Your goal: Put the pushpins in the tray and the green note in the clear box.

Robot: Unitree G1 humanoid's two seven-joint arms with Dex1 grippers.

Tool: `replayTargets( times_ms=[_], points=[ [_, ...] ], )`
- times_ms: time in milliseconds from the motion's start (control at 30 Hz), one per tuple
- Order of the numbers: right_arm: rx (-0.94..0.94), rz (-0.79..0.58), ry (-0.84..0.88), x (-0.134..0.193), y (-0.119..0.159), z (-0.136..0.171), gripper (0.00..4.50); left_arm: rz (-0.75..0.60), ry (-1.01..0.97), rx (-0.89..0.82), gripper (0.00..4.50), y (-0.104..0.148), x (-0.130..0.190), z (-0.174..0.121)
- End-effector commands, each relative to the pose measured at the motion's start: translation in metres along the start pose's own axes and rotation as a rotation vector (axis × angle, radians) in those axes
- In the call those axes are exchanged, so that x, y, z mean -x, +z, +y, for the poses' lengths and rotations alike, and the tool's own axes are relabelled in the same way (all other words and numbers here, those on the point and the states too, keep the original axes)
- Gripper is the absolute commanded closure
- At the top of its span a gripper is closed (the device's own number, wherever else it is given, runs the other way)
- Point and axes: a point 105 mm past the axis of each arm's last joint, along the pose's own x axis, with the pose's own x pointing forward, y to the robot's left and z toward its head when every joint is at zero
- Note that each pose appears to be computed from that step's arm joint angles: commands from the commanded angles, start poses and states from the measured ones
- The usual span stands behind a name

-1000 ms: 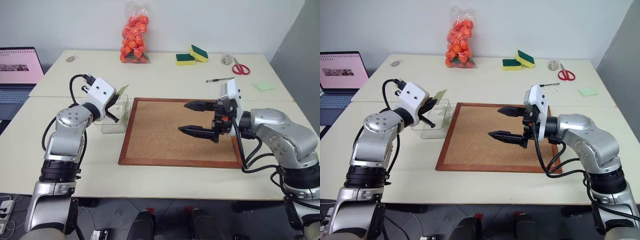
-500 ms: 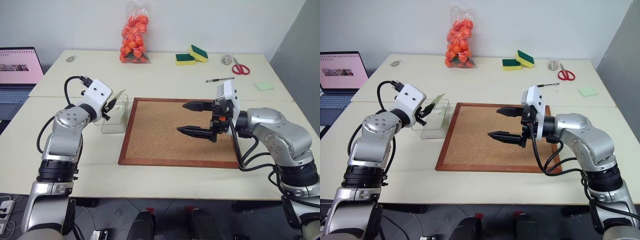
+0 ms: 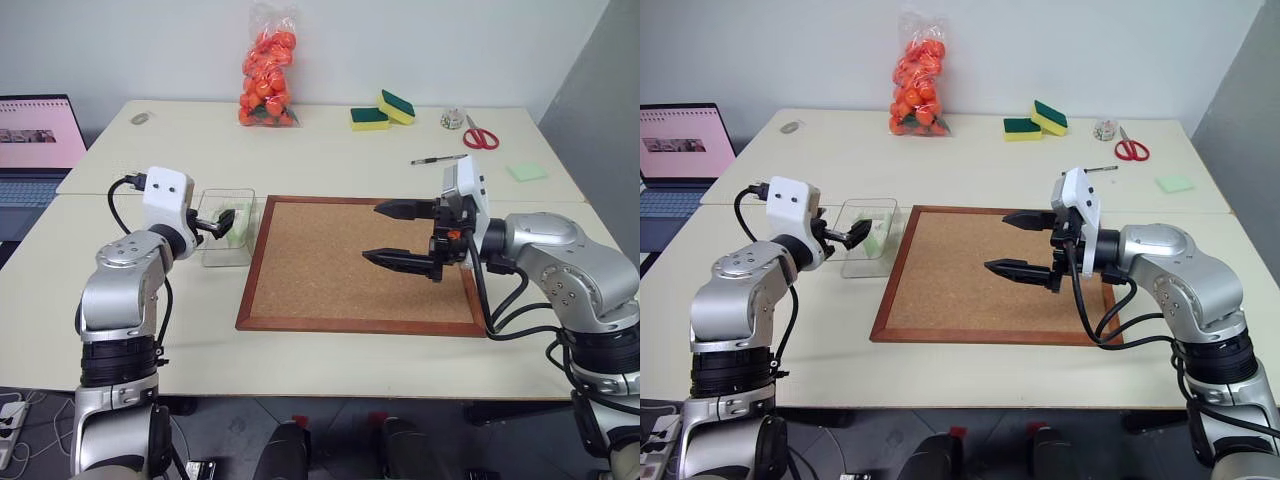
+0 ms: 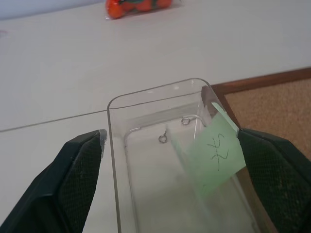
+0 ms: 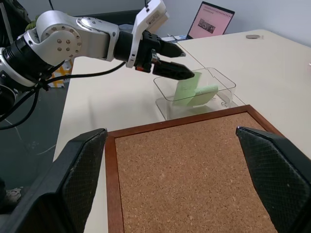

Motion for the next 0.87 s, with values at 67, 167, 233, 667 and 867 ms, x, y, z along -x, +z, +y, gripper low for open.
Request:
replayTargets(
  times_ms=[67,167,233,667,867],
  points=[
    [0.044,-0.022,0.002,0.004,0.013,0.001,0.00,-0.086,0.035,0.027,0.03,0.027,0.006,0.002],
    [0.043,-0.020,-0.003,0.005,0.012,0.001,0.00,-0.105,0.063,-0.020,0.03,0.031,0.006,0.003],
    [0.043,-0.020,-0.010,0.006,0.013,0.000,0.00,-0.134,0.050,-0.068,0.03,0.037,0.006,-0.003],
    [0.102,-0.039,-0.189,0.033,0.001,-0.010,0.00,-0.235,-0.592,-0.285,0.03,0.033,0.032,-0.134],
    [0.049,0.024,-0.304,0.057,-0.034,-0.006,0.00,-0.173,-0.863,-0.258,0.03,0.007,0.036,-0.167]
  ],
)
